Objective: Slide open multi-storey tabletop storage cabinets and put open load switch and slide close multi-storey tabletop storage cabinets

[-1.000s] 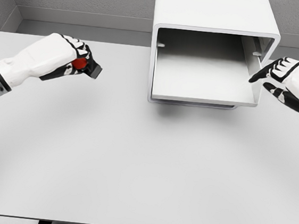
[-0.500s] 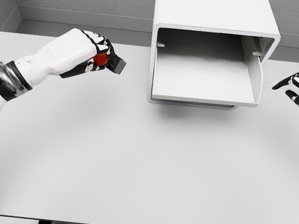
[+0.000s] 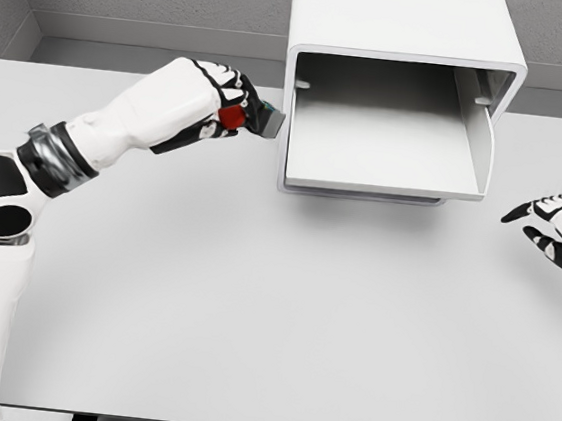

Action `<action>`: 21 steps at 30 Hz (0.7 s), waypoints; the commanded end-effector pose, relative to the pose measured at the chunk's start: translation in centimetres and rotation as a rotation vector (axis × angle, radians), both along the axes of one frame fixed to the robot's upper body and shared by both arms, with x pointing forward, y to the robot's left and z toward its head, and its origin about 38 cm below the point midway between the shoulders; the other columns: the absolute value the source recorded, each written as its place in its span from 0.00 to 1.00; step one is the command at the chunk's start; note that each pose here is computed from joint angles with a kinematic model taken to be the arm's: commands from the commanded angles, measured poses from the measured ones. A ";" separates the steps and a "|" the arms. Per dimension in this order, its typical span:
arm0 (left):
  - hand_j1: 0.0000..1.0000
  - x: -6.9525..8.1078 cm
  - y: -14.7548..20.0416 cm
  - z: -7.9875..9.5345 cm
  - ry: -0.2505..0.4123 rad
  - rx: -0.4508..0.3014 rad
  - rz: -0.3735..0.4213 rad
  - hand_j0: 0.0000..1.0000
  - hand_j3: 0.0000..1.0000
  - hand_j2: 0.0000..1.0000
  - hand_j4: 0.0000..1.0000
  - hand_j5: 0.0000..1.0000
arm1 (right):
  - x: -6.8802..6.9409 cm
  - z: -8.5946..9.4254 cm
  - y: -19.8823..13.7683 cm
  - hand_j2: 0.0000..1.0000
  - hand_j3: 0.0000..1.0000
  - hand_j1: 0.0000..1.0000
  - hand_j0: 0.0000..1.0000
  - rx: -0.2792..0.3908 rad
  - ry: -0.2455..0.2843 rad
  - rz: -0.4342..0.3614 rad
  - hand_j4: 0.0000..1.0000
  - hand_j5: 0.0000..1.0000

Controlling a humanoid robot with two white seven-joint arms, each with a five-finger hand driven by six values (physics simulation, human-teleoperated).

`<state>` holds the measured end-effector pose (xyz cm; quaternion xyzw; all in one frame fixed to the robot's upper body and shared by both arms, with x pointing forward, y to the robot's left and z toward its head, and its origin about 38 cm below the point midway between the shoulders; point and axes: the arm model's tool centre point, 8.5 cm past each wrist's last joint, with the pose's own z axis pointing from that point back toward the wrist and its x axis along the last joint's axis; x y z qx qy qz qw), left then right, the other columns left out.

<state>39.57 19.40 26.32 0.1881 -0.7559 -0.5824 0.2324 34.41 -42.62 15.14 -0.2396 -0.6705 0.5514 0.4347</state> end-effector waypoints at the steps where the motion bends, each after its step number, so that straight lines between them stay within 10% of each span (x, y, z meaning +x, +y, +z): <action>1: 0.37 -0.3 -1.0 0.3 -0.009 -0.019 -0.023 0.37 0.37 0.37 0.37 0.37 | 0.0 -0.5 0.0 0.52 0.52 0.52 0.52 0.018 0.007 -0.011 0.52 0.52; 21: 0.37 -0.4 -6.8 0.5 -0.018 -0.051 -0.098 0.37 0.37 0.37 0.37 0.37 | -0.1 -1.0 0.1 0.53 0.53 0.53 0.53 0.029 0.014 -0.016 0.53 0.53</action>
